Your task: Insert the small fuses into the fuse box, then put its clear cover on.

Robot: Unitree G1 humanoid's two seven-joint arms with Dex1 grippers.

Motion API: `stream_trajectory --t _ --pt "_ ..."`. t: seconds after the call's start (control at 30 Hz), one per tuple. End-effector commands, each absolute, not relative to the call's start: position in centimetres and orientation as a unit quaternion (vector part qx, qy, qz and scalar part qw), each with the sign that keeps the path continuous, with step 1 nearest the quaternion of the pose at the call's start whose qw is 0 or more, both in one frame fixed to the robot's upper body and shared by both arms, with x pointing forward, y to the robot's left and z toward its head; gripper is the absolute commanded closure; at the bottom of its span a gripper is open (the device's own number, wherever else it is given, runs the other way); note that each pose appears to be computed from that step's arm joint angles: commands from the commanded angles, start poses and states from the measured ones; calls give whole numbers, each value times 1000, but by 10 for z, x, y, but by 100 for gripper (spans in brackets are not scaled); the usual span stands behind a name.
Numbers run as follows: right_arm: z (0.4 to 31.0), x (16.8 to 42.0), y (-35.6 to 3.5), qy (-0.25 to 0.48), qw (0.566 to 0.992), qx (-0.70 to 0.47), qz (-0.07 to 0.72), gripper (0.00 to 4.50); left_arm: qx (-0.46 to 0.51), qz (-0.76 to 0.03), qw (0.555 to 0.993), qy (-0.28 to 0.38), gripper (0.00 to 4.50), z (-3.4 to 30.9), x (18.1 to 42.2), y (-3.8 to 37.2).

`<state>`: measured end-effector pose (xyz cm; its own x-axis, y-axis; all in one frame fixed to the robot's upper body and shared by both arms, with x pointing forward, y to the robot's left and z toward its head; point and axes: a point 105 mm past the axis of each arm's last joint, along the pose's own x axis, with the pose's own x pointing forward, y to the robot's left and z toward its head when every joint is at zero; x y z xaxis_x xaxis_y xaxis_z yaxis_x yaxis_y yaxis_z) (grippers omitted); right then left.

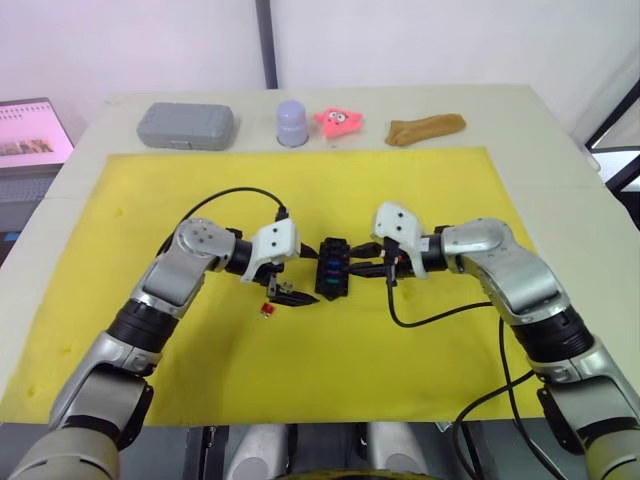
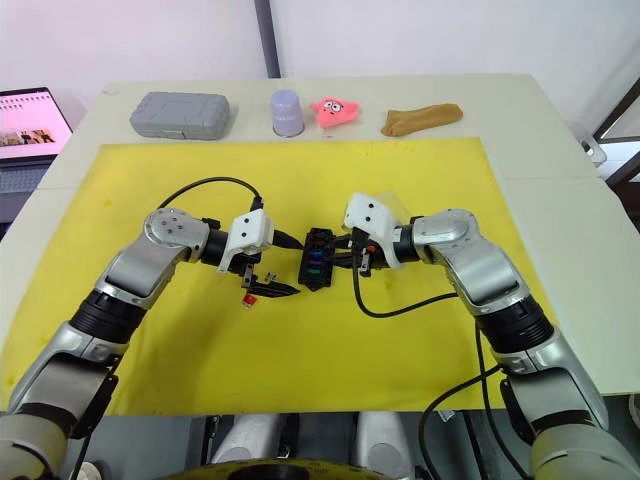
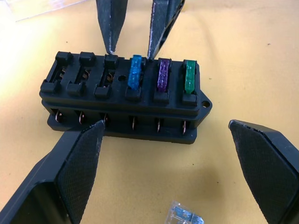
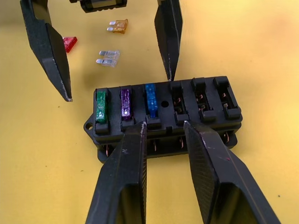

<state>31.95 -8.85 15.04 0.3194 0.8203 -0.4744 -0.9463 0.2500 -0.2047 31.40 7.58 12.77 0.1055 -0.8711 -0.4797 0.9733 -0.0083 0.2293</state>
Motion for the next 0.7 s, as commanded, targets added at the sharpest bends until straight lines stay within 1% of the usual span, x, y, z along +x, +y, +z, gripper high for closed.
stream_trajectory --t 0.03,0.17,0.23,0.3,0.7 --pt "182 320 -84 85 786 -232 566 310 273 -662 694 80 0 138 315 73" --pt "192 320 -81 73 789 -222 568 310 273 -661 694 79 0 139 316 72" --pt "192 319 -77 69 788 -218 571 368 272 -661 695 78 0 139 316 72" --pt "190 318 -74 69 787 -215 574 445 272 -660 696 77 0 139 317 72" --pt "170 314 -63 82 776 -221 585 445 273 -655 700 77 0 139 319 75"
